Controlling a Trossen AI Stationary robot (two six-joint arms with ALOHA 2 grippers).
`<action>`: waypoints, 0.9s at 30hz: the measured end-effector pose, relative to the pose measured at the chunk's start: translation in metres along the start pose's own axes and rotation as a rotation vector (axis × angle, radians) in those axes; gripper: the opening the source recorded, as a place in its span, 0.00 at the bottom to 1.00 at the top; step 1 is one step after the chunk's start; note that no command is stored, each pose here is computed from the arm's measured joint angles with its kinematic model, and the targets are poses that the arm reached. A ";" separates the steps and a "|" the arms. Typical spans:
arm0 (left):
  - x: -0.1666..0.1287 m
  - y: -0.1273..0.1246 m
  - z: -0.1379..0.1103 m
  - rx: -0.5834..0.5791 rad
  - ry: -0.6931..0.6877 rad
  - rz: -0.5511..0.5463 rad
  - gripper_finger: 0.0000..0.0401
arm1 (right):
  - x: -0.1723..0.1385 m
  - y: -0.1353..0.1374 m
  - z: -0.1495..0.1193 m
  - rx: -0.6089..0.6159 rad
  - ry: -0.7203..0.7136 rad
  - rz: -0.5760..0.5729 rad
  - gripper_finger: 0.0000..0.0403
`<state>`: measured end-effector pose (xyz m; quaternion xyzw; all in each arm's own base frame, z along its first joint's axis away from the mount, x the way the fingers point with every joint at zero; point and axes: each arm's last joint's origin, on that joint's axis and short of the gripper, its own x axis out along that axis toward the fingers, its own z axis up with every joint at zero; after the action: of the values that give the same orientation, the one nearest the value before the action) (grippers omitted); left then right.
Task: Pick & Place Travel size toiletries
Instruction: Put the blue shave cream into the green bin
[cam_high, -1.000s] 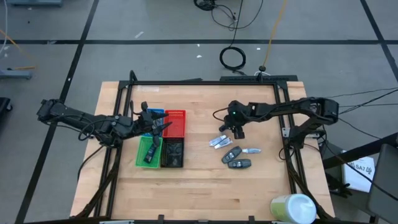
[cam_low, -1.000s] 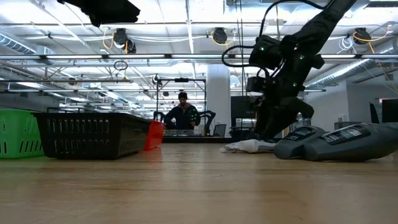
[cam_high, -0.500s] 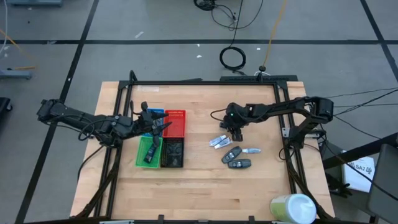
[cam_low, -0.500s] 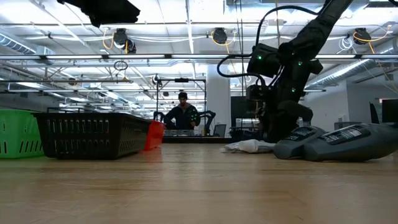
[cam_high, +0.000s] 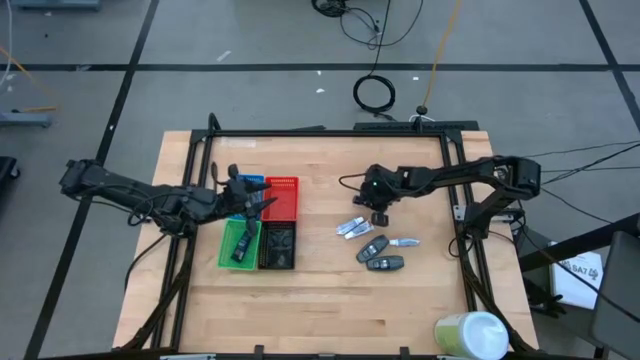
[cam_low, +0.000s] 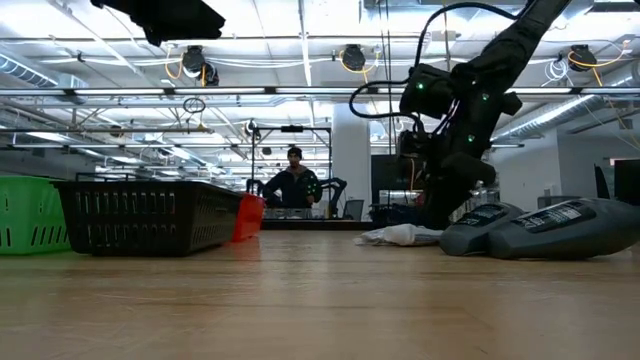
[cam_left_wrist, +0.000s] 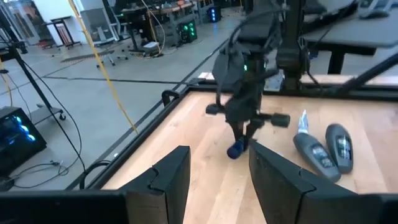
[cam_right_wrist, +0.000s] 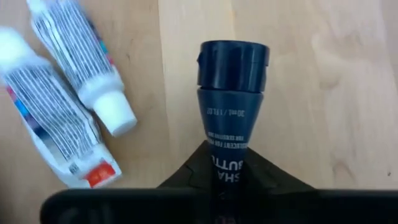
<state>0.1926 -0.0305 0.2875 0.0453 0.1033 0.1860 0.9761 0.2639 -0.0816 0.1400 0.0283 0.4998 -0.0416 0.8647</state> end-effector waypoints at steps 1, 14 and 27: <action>0.003 -0.002 -0.002 0.010 0.012 0.000 0.40 | -0.002 0.000 0.002 0.007 -0.021 0.011 0.06; 0.034 -0.018 -0.014 0.131 0.040 0.019 0.40 | -0.027 0.023 0.033 -0.058 -0.324 0.075 0.06; 0.065 -0.011 -0.019 -0.112 0.005 -0.054 0.54 | -0.044 0.055 0.064 -0.224 -0.677 0.100 0.06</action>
<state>0.2514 -0.0155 0.2557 -0.0128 0.0963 0.1653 0.9814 0.3029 -0.0307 0.2102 -0.0576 0.1847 0.0490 0.9799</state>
